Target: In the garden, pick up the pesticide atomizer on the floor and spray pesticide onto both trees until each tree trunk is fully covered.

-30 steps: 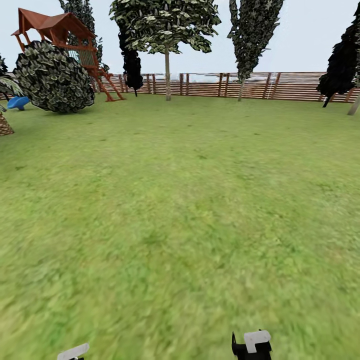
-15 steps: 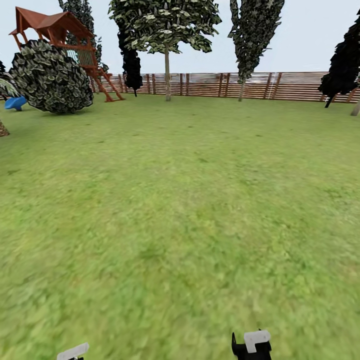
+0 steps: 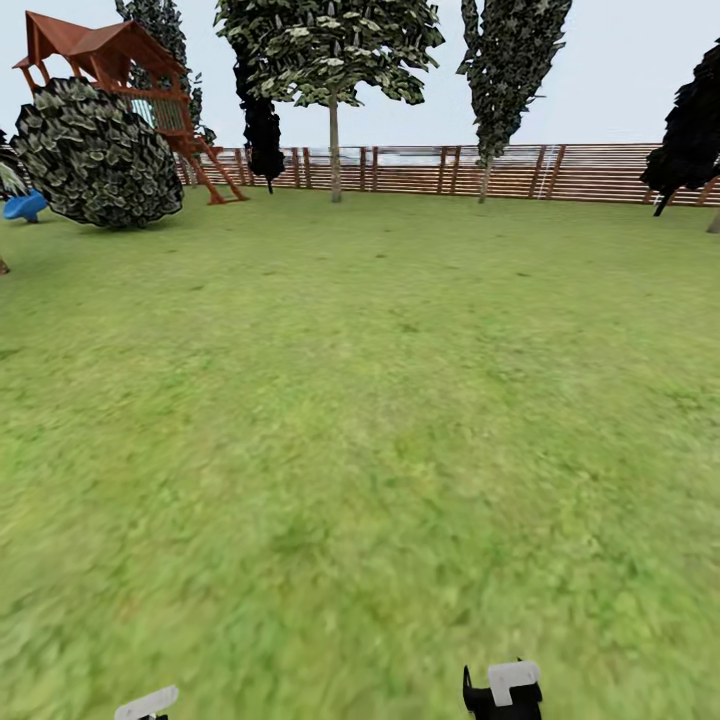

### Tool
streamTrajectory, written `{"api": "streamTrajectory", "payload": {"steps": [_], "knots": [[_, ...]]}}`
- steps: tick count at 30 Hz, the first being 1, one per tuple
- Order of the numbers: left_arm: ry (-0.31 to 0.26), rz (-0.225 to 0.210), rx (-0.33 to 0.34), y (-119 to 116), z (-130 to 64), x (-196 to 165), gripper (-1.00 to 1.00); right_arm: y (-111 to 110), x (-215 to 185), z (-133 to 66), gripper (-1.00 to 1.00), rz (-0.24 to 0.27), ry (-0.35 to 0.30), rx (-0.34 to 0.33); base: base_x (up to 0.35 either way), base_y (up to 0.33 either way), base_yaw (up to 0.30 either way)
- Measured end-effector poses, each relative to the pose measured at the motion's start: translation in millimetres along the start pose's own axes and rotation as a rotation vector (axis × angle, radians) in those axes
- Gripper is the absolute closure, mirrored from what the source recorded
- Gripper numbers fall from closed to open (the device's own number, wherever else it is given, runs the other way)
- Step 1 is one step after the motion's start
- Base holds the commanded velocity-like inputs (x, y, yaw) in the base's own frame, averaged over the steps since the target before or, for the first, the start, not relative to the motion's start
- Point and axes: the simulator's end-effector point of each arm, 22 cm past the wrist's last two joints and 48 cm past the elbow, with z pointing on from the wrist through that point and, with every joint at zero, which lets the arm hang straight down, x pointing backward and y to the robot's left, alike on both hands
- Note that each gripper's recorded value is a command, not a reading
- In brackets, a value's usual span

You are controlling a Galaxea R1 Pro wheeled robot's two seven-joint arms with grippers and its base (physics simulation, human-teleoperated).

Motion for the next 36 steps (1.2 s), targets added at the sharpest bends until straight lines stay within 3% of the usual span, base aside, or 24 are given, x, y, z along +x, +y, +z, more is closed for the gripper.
{"api": "streamTrajectory", "payload": {"steps": [13,19,36], "knots": [[0.000,0.000,0.000,0.0,0.0,0.0,1.00,0.2,0.9,-0.2,-1.00,-0.003,0.002,-0.001,0.342,0.000,0.000],[0.000,0.001,-0.001,1.1,0.1,-0.3,1.00,4.2,29.3,-16.1,-1.00,-0.010,0.046,-0.011,0.342,0.000,0.000],[0.001,0.000,0.000,0.1,-0.1,0.3,1.00,4.7,31.2,-17.3,-1.00,-0.011,0.049,-0.013,0.342,0.000,0.000]]}}
